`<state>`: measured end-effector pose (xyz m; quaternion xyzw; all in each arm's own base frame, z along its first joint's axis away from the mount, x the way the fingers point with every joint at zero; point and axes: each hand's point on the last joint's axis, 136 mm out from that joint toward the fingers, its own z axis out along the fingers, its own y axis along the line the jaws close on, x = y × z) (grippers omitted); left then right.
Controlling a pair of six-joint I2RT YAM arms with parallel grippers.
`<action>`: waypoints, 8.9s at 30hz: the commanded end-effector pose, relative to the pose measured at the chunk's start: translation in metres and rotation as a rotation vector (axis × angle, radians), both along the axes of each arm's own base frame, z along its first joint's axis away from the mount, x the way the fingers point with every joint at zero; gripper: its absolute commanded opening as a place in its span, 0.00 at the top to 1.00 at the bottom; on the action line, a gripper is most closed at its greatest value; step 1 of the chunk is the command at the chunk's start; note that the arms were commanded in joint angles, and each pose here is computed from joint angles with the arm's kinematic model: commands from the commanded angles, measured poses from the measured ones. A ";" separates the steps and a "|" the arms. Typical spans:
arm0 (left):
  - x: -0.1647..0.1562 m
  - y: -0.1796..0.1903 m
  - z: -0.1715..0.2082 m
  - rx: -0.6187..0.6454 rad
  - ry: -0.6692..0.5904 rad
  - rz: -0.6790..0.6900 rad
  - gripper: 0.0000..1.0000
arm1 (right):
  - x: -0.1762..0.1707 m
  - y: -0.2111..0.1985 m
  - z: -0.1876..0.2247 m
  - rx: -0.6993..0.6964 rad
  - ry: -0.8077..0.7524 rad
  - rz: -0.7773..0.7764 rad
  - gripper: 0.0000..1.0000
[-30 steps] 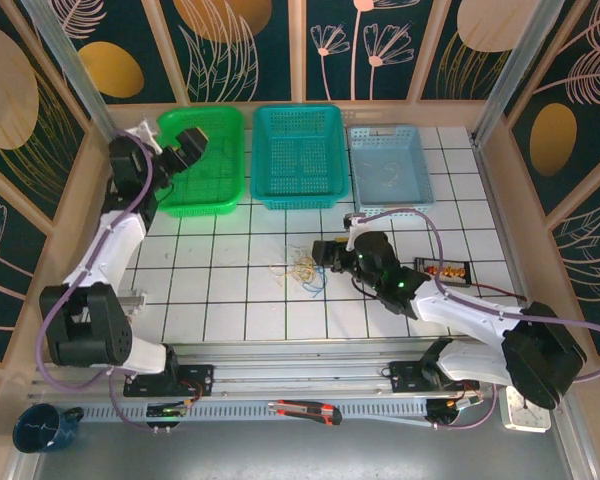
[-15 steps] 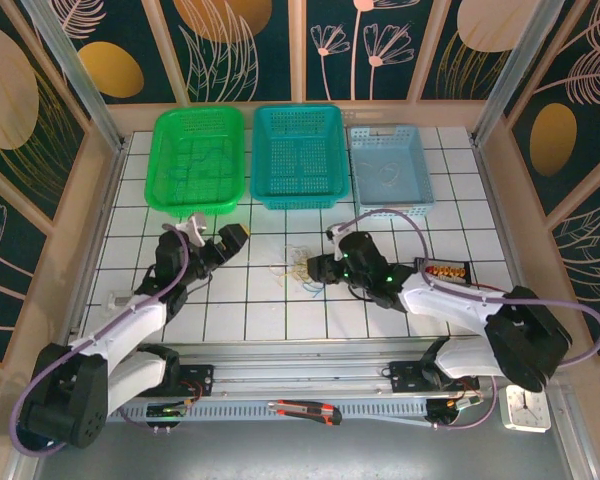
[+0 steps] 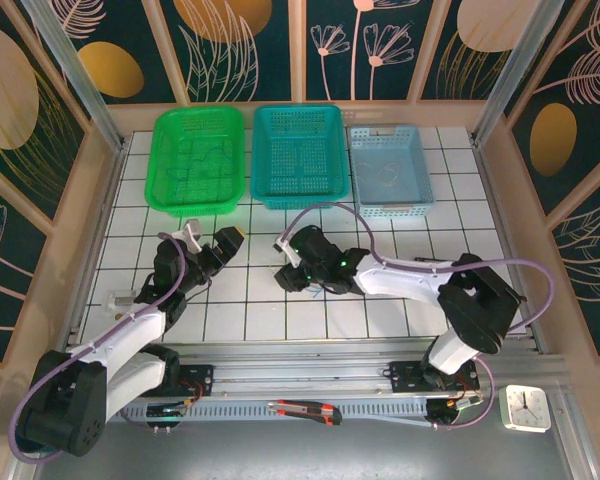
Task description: Untangle the cables
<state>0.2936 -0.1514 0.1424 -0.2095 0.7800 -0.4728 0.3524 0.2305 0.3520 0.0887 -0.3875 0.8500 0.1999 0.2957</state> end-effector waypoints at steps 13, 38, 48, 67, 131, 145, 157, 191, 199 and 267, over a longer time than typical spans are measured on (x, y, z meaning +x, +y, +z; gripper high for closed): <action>0.006 -0.006 0.024 -0.066 -0.059 -0.007 0.01 | -0.006 0.012 -0.043 -0.249 -0.023 0.163 0.59; 0.002 -0.005 0.018 -0.079 -0.049 -0.004 0.01 | 0.016 0.022 -0.049 -0.269 -0.090 0.152 0.72; 0.000 -0.004 0.012 -0.074 -0.039 -0.001 0.01 | 0.013 0.029 -0.027 -0.197 -0.077 0.169 1.00; 0.002 -0.024 0.015 0.122 -0.083 -0.167 0.10 | 0.050 -0.012 0.070 0.260 -0.008 -0.121 0.74; -0.017 -0.124 -0.088 0.942 -0.208 -0.657 1.00 | 0.057 -0.040 -0.015 0.337 0.225 -0.524 0.50; -0.020 -0.132 -0.007 0.745 -0.336 -0.551 1.00 | 0.060 -0.057 -0.041 0.274 0.202 -0.605 0.50; -0.012 -0.131 0.053 0.661 -0.447 -0.437 1.00 | 0.051 -0.068 -0.052 0.255 0.211 -0.626 0.50; -0.036 -0.130 -0.111 0.887 -0.142 -0.758 0.62 | 0.053 -0.067 -0.053 0.249 0.204 -0.615 0.51; -0.032 -0.134 -0.109 0.880 -0.154 -0.747 0.87 | 0.053 -0.068 -0.054 0.245 0.204 -0.619 0.50; -0.014 -0.181 0.087 0.478 -0.428 -0.596 1.00 | 0.028 -0.052 0.109 0.616 -0.202 -0.172 0.45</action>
